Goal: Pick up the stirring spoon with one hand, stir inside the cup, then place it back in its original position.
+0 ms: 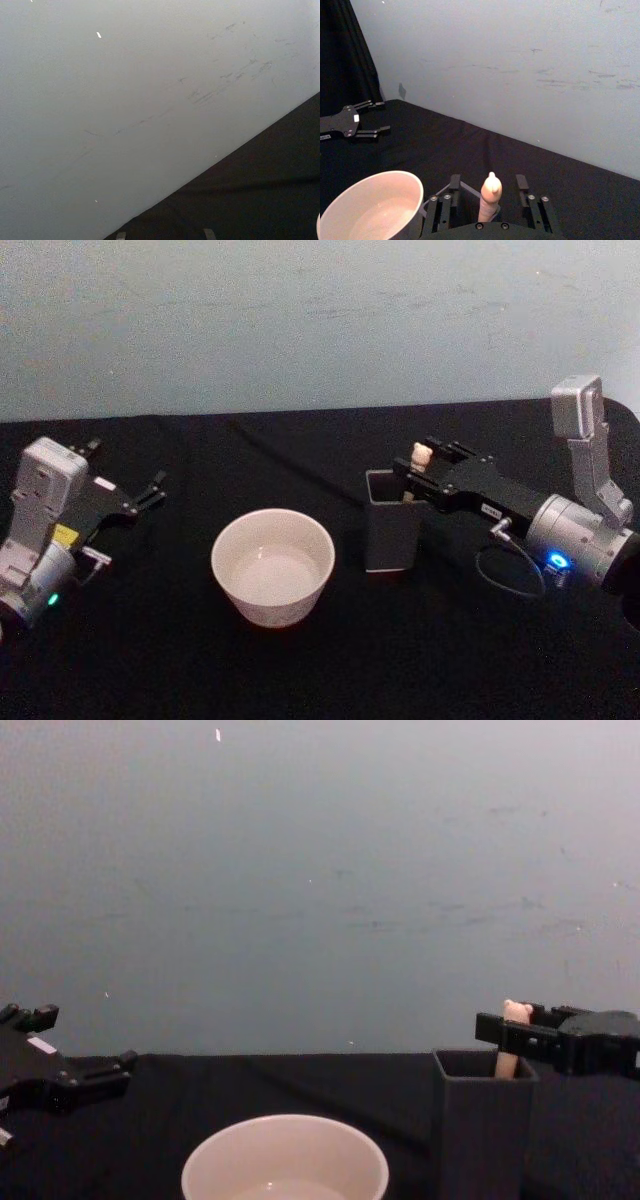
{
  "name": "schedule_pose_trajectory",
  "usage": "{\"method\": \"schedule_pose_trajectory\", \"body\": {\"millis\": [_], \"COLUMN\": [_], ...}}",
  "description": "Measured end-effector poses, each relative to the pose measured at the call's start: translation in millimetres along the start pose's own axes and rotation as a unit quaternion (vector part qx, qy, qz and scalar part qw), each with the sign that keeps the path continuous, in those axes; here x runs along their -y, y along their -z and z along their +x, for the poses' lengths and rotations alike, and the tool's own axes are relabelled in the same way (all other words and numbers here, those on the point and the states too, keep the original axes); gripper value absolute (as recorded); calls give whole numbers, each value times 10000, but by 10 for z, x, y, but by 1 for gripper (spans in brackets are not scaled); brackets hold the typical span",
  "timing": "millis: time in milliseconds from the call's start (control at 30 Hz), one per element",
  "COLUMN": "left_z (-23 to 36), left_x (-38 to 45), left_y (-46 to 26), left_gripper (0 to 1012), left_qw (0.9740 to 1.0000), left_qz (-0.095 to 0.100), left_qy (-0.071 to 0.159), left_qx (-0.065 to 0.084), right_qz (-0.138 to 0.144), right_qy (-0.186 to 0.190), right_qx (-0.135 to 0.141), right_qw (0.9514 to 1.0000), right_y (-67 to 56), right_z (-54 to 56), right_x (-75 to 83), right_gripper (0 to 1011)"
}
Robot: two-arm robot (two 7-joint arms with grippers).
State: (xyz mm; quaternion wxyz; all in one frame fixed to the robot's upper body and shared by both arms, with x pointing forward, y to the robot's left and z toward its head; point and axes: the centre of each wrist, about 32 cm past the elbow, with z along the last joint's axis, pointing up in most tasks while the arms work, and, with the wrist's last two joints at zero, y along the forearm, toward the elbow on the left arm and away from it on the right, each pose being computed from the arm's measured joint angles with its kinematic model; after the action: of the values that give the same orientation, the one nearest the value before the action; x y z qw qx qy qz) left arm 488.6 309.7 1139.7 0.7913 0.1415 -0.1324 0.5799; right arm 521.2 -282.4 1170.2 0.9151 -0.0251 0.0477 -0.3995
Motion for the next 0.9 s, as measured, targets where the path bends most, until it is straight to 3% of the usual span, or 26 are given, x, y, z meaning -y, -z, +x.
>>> {"method": "schedule_pose_trajectory", "body": {"millis": [500, 900], "left_z": [0, 0], "left_x": [0, 0], "left_y": [0, 0], "left_gripper": [1001, 1001], "left_qw": [10000, 10000], "left_qz": [-1, -1], "left_qy": [0, 0], "left_qx": [0, 0], "right_qz": [1, 58], "right_qy": [0, -45], "right_qx": [-8, 41], "right_qw": [10000, 10000], "right_y": [0, -7], "right_z": [0, -39], "right_x": [0, 4], "right_gripper": [225, 213]}}
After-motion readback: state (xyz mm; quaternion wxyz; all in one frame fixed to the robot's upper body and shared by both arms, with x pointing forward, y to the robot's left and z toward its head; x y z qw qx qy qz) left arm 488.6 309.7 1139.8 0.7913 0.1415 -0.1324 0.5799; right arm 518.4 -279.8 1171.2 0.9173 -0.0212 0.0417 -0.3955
